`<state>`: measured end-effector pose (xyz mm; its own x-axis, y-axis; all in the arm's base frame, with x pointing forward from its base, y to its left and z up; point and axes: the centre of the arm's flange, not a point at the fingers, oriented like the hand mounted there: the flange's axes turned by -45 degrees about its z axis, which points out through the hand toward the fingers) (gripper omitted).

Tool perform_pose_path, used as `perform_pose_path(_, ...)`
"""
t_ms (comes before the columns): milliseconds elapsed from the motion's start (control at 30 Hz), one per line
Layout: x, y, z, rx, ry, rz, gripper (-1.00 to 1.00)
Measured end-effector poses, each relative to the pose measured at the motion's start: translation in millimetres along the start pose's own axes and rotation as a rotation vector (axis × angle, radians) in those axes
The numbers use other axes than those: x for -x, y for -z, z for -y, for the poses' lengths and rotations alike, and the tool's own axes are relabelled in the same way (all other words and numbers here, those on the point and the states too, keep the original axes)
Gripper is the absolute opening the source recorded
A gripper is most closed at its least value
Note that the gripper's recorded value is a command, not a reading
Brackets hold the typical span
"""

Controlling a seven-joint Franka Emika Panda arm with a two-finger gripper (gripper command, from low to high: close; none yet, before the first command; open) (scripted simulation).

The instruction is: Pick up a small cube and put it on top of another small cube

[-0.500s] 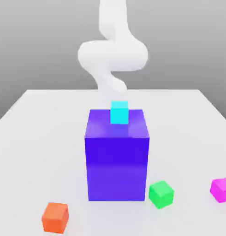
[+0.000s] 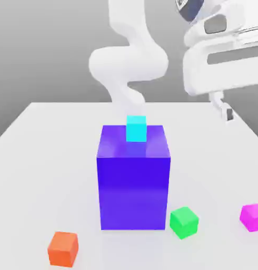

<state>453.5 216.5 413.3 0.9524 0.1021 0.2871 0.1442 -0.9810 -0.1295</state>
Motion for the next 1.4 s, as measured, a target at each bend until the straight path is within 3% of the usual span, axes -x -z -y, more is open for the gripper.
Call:
perform_pose_path(367, 128.9, -189.6, 88.2, 0.104, 0.079, 0.278, 0.0)
perform_pose_path(533, 157.0, -253.0, 85.7, 0.118, 0.087, 0.297, 0.0)
perform_pose_path(567, 160.0, -260.8, 84.4, 0.118, 0.087, 0.298, -1.0)
perform_pose_path(800, 160.0, -260.5, 84.7, 0.118, 0.087, 0.296, -1.0)
perform_pose_path(967, 144.2, -208.8, 90.7, 0.118, 0.093, 0.296, -1.0)
perform_pose_path(1400, 125.5, -172.3, 20.5, 0.056, 0.507, 0.319, -1.0)
